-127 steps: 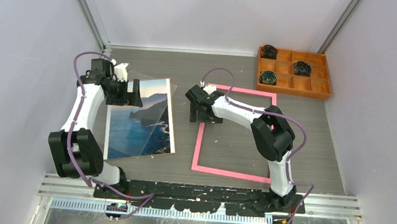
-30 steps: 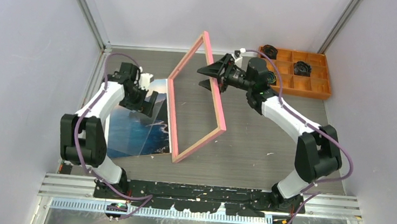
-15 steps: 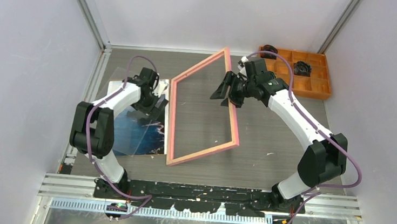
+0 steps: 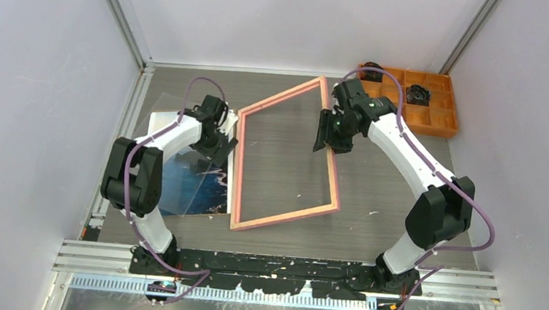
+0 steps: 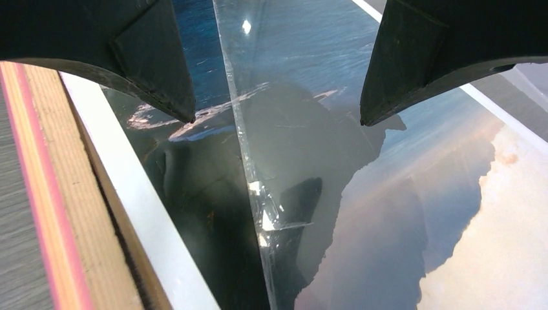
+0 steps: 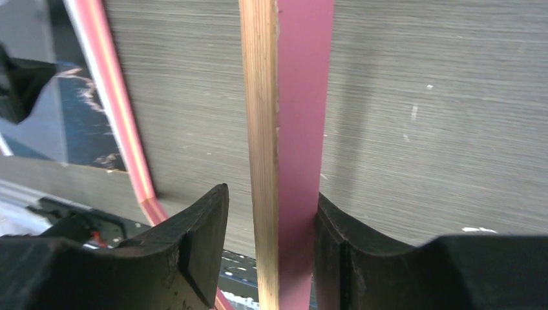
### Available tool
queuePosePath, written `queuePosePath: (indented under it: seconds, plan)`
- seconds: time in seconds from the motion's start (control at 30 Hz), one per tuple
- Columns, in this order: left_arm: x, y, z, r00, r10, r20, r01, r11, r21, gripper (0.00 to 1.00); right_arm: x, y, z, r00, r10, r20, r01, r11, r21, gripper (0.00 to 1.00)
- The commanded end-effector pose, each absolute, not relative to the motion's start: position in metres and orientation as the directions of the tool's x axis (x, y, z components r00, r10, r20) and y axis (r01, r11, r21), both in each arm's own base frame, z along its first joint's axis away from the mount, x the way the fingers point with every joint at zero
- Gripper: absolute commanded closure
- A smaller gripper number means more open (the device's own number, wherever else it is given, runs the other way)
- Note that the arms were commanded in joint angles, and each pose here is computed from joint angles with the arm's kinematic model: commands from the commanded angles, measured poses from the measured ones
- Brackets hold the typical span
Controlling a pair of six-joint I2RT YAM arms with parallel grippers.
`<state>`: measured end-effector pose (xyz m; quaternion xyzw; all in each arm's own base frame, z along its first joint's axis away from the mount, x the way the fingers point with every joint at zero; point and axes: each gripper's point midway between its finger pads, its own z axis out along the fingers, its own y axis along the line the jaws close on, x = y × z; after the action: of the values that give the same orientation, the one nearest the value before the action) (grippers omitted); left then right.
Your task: Put the photo into the frame
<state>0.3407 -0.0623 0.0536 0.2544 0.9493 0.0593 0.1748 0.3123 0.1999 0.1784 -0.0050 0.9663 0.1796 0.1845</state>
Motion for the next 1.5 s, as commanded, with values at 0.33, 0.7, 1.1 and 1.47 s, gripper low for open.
queuePosePath:
  seconds: [0.33, 0.7, 1.1, 1.47]
  plan:
    - [0.376, -0.092, 0.043, -0.751, 0.576, -0.324, 0.506, 0.816, 0.279, 0.00, 0.350, 0.129, 0.147, -0.914, -0.026, -0.404, 0.020, 0.994, -0.109, 0.50]
    - [0.380, -0.109, 0.039, -0.731, 0.597, -0.331, 0.534, 0.802, 0.267, 0.00, 0.361, 0.111, 0.108, -0.922, -0.017, -0.388, 0.084, 0.967, -0.240, 0.50]
    - [0.414, -0.127, 0.051, -0.723, 0.592, -0.356, 0.515, 0.806, 0.293, 0.00, 0.368, 0.099, 0.069, -0.896, 0.166, -0.411, 0.221, 0.971, -0.091, 0.33]
    - [0.418, -0.143, 0.054, -0.724, 0.586, -0.364, 0.541, 0.810, 0.227, 0.00, 0.357, 0.104, 0.058, -0.861, 0.273, -0.429, 0.288, 0.957, 0.032, 0.33]
